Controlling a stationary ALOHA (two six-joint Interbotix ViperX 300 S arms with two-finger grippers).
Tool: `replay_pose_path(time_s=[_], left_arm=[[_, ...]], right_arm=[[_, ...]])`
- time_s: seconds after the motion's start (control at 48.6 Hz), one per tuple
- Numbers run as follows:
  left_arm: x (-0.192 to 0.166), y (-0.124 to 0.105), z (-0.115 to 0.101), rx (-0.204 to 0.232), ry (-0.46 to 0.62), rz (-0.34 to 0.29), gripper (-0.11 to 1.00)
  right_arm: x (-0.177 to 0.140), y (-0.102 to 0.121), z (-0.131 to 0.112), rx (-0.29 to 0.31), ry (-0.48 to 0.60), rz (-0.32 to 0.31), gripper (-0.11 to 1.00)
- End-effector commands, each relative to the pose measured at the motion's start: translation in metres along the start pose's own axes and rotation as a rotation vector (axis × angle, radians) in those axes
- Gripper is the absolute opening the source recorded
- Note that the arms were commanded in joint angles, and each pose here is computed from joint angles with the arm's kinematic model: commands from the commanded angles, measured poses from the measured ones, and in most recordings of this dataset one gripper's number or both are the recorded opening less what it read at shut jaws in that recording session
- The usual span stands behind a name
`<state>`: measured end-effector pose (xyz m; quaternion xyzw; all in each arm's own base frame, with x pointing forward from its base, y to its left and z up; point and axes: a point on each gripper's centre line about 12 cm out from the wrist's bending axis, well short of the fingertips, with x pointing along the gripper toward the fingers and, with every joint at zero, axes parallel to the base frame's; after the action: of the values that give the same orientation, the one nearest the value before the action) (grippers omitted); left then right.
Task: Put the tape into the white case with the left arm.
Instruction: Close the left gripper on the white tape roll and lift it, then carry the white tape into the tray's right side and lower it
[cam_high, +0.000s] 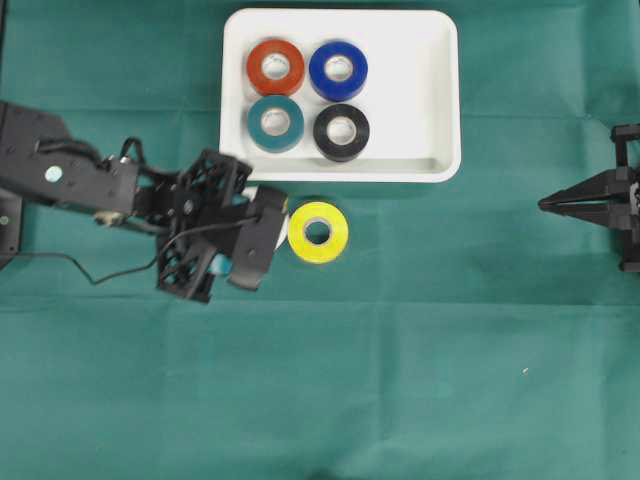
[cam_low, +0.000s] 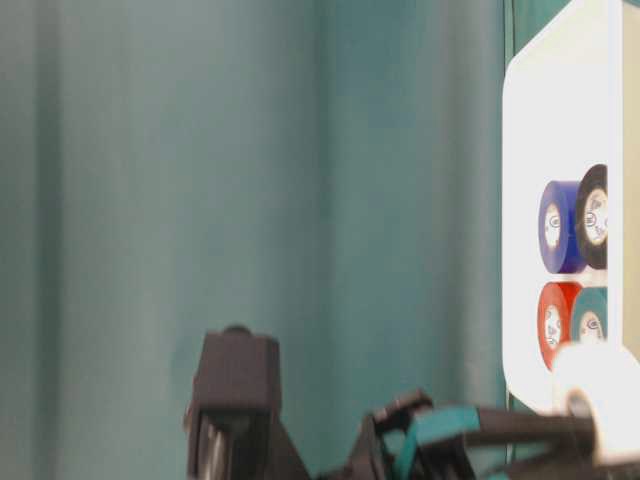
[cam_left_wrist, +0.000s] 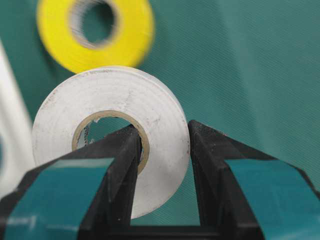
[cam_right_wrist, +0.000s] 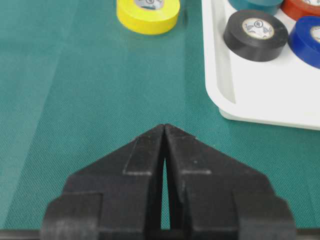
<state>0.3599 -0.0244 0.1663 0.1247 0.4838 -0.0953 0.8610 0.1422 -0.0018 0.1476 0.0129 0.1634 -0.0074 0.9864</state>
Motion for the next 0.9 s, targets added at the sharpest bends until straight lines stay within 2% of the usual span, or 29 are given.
replay_pose_path(time_s=[0.0, 0.226, 0.37, 0.884], left_arm=[[-0.004, 0.019, 0.015, 0.002, -0.052, 0.038, 0.27], [0.013, 0.057, 0.029, 0.051, -0.064, 0.093, 0.27], [0.026, 0.079, 0.044, 0.067, -0.071, 0.119, 0.27], [0.051, 0.145, 0.086, 0.081, -0.146, 0.219, 0.27]], right_arm=[[0.001, 0.000, 0.005, 0.002, -0.017, 0.000, -0.09], [0.001, 0.000, 0.005, 0.002, -0.017, 0.001, -0.09], [0.001, 0.000, 0.004, 0.002, -0.015, 0.000, -0.09], [0.001, 0.000, 0.005, 0.002, -0.017, 0.001, -0.09]])
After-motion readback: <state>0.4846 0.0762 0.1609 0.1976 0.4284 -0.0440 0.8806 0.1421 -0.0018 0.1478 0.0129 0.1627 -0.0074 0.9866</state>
